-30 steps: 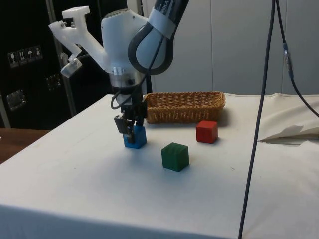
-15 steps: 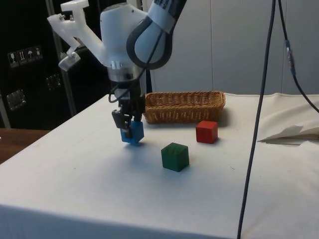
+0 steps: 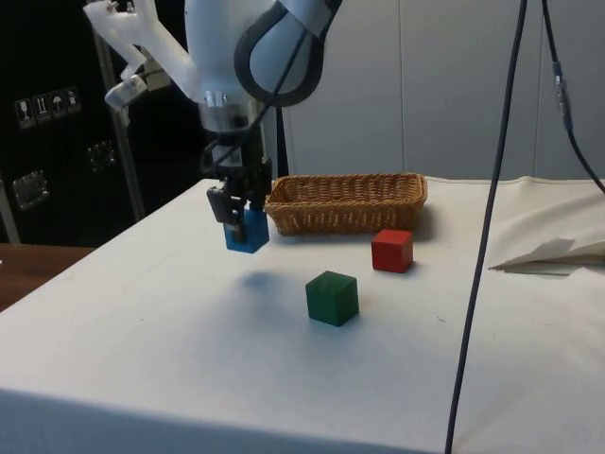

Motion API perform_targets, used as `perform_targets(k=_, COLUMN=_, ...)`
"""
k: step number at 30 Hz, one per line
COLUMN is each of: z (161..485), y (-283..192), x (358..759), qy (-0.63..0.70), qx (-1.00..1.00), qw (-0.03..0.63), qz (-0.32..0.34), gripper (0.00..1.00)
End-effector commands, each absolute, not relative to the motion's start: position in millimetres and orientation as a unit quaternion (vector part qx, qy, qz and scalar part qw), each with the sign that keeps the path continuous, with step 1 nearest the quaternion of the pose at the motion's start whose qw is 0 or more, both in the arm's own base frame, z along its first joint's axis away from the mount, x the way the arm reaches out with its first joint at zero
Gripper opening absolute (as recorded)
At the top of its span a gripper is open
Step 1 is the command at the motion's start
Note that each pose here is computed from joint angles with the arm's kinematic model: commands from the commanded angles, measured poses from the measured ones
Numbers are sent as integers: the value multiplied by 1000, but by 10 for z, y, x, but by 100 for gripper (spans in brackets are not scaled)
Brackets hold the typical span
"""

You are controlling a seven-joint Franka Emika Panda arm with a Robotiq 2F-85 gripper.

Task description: Pick up the blue cube and place it into the basket.

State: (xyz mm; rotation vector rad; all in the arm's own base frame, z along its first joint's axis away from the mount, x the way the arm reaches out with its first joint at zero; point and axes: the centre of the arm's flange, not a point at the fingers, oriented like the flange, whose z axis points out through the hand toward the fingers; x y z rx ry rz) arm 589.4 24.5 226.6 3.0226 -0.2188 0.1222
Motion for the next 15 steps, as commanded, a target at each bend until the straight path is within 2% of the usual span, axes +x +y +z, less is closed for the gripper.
perform_targets(k=1, z=2315, y=242, x=5889, qy=-72, qx=995, qw=53, qz=40, gripper=2)
perform_targets(k=15, z=2605, y=212, x=5900, qy=-74, qx=995, qw=55, qz=46, gripper=2)
